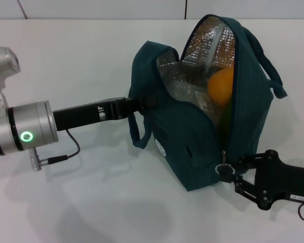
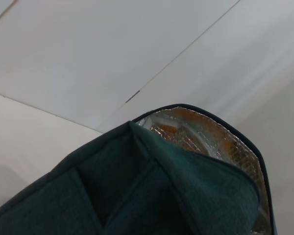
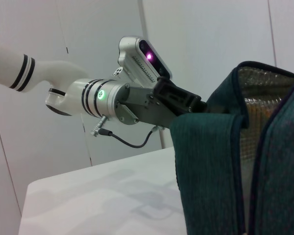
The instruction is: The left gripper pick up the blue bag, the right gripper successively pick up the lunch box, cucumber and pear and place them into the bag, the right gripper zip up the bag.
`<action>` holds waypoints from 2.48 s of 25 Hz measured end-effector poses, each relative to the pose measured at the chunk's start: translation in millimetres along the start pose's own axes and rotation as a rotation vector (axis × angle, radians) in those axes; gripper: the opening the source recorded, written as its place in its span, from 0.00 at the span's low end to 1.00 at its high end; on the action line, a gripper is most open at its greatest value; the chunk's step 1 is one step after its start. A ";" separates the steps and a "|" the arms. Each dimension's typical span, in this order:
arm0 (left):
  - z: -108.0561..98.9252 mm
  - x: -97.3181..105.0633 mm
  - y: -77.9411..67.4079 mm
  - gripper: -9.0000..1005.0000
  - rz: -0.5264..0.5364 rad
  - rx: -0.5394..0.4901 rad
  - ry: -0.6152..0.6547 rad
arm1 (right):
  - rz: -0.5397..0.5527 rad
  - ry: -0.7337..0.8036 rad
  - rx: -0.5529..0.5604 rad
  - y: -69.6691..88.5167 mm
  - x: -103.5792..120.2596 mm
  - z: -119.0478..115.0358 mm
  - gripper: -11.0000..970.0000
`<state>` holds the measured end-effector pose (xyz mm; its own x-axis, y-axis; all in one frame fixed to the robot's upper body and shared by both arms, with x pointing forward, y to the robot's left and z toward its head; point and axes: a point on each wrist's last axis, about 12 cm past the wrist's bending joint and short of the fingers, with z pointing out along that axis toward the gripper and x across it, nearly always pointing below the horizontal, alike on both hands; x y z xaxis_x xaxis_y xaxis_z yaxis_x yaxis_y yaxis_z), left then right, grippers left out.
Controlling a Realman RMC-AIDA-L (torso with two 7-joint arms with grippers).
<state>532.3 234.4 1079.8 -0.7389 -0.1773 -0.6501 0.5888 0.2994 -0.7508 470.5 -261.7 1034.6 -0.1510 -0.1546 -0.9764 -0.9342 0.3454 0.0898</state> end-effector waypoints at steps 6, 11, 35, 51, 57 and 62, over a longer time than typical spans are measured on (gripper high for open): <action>-0.2 0.2 0.2 0.09 -0.001 -0.002 -0.001 | 0.006 0.007 0.003 -0.1 2.3 2.3 0.15; -1.0 1.1 0.5 0.09 -0.003 -0.004 -0.002 | 0.006 0.018 0.016 -1.9 3.6 2.9 0.15; -8.6 1.2 1.9 0.27 0.120 -0.012 -0.049 | 0.003 -0.084 0.042 6.3 -1.6 -28.9 0.02; -31.2 1.9 -3.1 0.89 0.258 -0.004 -0.226 | -0.112 -0.203 0.042 -1.6 -25.8 -23.8 0.02; -50.6 0.5 0.1 0.89 0.275 -0.053 -0.302 | -0.151 -0.260 0.051 -17.7 -50.7 -17.1 0.02; -55.7 1.8 0.6 0.89 0.294 -0.070 -0.327 | -0.138 -0.250 0.033 -32.1 -65.3 -4.0 0.02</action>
<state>513.1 286.5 1084.7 -0.3939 -0.3592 -0.8461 0.7266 0.4422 -0.5259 509.1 -266.4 1096.2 0.0650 0.0292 -0.9975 -0.9287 0.3675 -0.0498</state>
